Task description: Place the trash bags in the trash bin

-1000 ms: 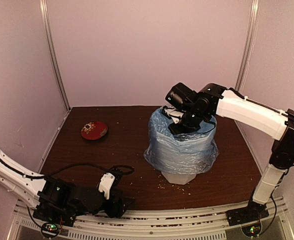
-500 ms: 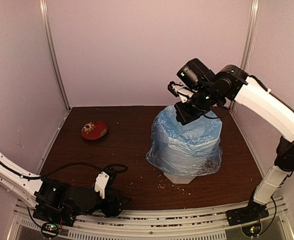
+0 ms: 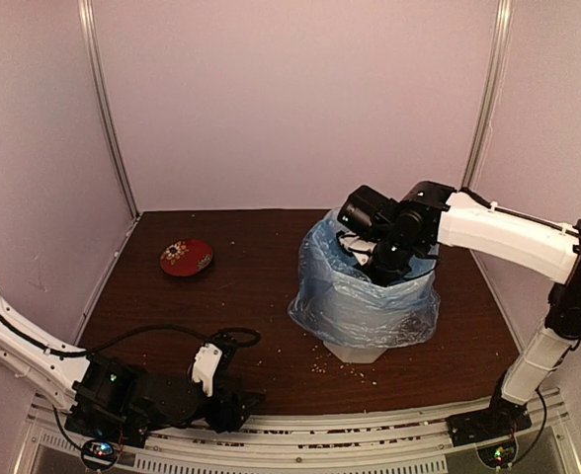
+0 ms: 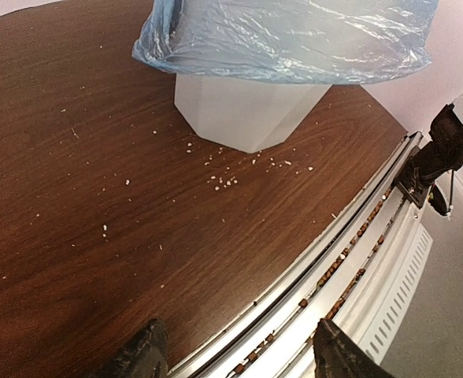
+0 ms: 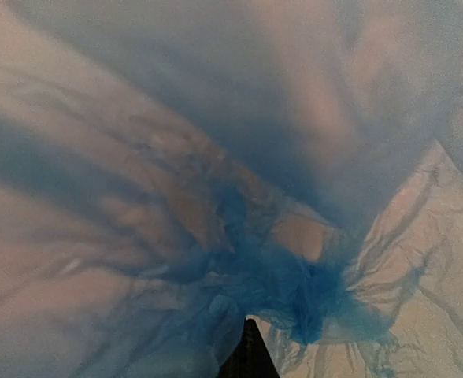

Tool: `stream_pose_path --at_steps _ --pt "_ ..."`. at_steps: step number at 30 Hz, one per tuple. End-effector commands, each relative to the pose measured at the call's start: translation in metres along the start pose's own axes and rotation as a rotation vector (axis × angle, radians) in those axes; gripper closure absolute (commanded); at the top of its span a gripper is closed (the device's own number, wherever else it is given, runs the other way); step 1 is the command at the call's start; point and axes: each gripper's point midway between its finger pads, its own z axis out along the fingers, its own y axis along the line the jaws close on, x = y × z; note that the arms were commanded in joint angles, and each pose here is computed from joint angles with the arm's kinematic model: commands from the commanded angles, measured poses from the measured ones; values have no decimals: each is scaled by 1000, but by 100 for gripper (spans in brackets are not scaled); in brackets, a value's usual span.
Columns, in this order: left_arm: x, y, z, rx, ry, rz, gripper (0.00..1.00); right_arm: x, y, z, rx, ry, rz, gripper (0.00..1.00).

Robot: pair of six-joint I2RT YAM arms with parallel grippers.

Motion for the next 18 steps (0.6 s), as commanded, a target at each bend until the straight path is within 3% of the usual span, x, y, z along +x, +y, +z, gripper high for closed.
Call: stream_pose_path --at_steps 1,18 --pt "-12 -12 -1 26 -42 -37 35 -1 11 26 -34 42 -42 100" --pt "5 0 -2 41 -32 -73 35 40 11 102 -91 175 -42 100"
